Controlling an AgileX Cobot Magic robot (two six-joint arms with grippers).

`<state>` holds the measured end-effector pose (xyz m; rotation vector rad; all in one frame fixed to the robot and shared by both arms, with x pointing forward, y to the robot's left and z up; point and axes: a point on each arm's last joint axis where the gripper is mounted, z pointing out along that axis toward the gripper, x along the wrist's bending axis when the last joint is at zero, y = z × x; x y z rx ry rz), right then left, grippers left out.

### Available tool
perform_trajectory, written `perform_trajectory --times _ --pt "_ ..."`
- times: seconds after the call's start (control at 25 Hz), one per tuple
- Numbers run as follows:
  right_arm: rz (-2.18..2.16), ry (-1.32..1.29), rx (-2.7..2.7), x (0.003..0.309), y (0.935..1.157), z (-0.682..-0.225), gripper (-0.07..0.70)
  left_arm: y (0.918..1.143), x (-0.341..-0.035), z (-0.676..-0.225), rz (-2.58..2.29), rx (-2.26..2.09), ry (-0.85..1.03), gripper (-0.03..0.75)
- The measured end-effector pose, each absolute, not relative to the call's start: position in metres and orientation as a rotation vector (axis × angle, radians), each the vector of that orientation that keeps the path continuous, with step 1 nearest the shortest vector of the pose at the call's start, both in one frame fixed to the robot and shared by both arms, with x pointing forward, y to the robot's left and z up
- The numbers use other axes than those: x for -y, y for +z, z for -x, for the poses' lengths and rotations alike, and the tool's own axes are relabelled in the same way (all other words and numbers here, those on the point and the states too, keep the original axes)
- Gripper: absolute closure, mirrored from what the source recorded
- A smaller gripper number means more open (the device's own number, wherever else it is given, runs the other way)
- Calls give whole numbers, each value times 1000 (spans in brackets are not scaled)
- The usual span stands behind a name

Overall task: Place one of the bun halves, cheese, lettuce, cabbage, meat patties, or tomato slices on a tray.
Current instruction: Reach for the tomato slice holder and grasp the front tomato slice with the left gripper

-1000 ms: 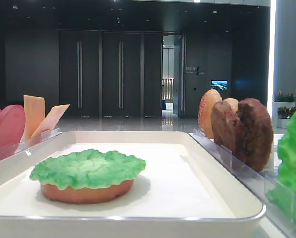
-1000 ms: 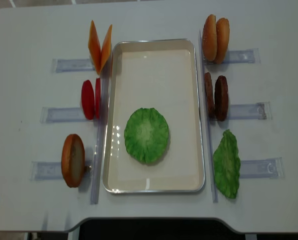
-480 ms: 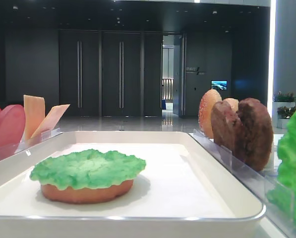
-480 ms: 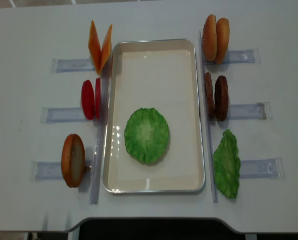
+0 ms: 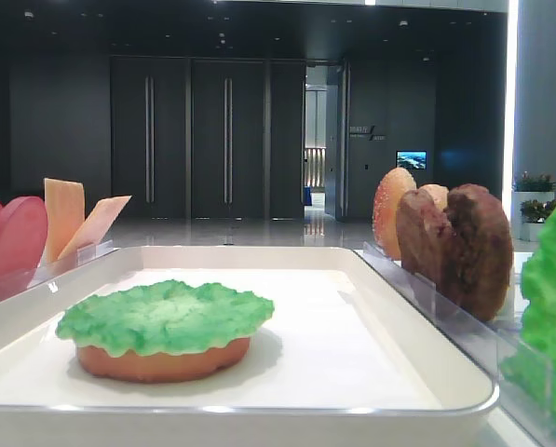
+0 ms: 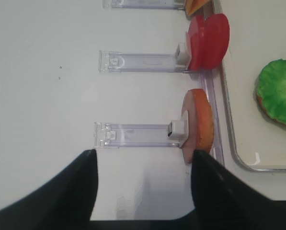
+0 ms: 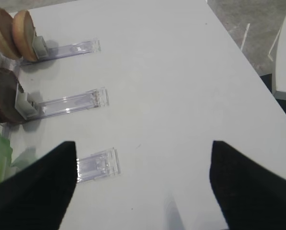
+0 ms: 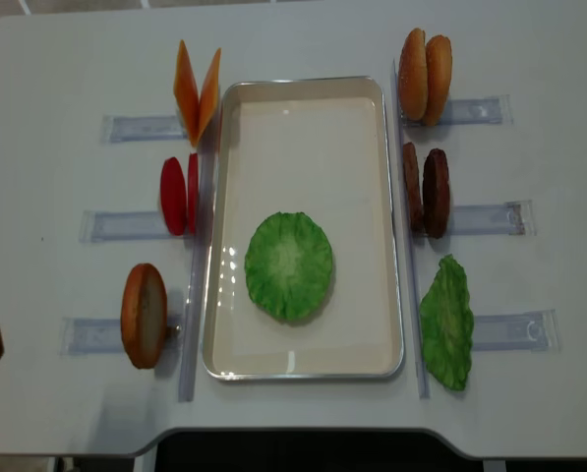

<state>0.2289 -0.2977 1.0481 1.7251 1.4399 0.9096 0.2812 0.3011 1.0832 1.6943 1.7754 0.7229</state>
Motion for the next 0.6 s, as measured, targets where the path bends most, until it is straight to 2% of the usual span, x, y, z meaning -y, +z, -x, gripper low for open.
perform_trajectory --times 0.2,0.6 --pt "-1725 910 -1440 298 1048 -229 92 1091 -299 -322 -1777 -1868 584 245" --pt "-1725 910 -1440 298 1048 -229 92 1083 -291 -411 -1915 -1990 290 245"
